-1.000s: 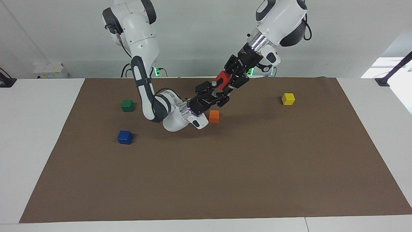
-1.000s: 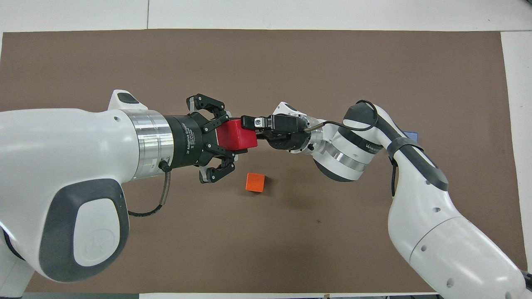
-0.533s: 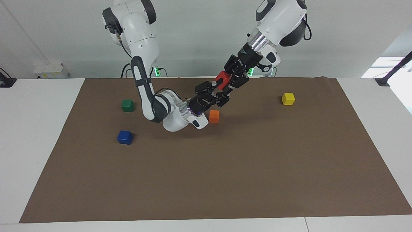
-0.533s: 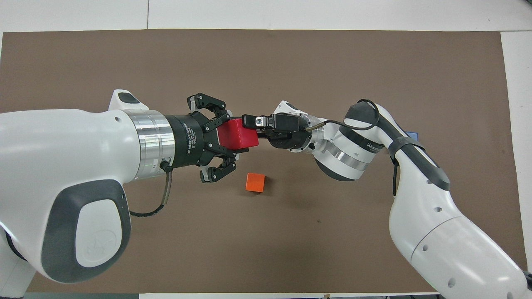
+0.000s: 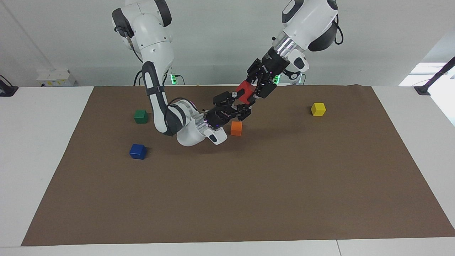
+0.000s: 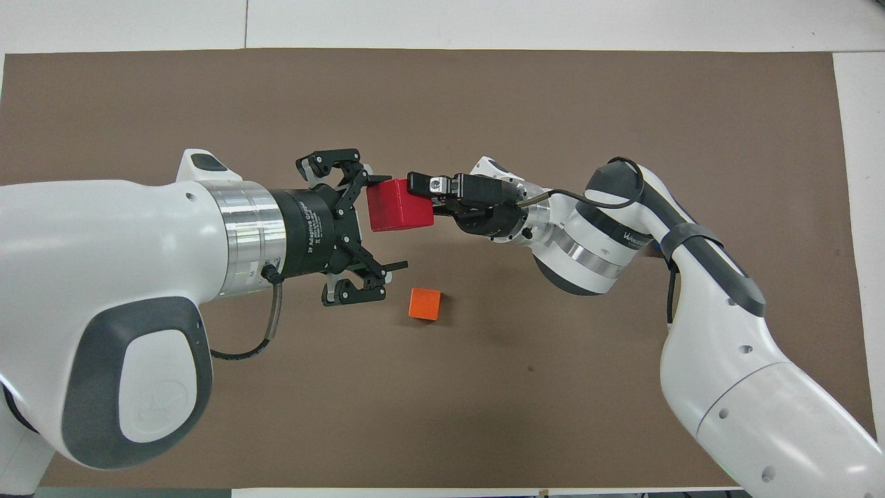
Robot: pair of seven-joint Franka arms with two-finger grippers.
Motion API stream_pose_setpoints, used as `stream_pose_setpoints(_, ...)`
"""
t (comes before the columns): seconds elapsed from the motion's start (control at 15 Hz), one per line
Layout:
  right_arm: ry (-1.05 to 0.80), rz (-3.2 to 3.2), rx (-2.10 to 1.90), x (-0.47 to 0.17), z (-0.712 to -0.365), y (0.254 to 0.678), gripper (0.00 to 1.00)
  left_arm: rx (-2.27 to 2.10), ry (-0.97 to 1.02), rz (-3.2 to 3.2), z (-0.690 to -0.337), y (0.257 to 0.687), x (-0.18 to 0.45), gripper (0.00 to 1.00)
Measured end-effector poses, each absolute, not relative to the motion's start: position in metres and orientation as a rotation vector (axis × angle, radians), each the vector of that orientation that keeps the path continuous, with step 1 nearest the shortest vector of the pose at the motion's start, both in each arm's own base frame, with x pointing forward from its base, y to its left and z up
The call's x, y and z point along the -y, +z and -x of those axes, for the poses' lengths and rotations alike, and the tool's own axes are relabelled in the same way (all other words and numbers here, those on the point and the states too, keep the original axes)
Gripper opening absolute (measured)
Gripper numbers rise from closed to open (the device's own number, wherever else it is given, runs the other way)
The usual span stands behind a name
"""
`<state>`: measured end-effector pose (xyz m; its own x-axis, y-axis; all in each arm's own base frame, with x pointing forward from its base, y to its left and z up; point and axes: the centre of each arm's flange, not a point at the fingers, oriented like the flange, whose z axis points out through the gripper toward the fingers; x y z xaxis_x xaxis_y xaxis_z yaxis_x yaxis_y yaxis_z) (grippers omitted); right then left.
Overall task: Transfer red block to right arm and stack on blue block
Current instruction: 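Open the left gripper and pull it back while the right gripper withdraws, then carry the red cube with the right gripper over the blue cube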
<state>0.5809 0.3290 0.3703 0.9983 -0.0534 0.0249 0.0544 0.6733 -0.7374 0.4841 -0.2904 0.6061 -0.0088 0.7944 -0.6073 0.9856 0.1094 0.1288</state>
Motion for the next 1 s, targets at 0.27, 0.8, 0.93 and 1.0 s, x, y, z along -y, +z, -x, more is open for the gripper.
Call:
stream_pose_setpoints(0.27, -0.086, 0.963, 0.029, -0.299, -0.593, 0.374, 0.56, -1.882, -0.411, -1.756, -0.504, 0.621, 0.234, 1.0)
stream_pose_setpoints(0.8, -0.088, 1.324, 0.154, -0.218, -0.605, 0.363, 0.56, -1.768, -0.232, -1.925, -0.538, 0.609, 0.092, 1.0)
stream_pose_setpoints(0.93, -0.073, 1.41, 0.2, -0.19, -0.604, 0.363, 0.56, -1.734, -0.17, -2.045, -0.54, 0.596, 0.077, 1.0)
stream_pose_setpoints(1.0, -0.066, 1.452, 0.222, -0.178, -0.602, 0.363, 0.56, -1.7, -0.159, -2.099, -0.541, 0.588, 0.069, 1.0)
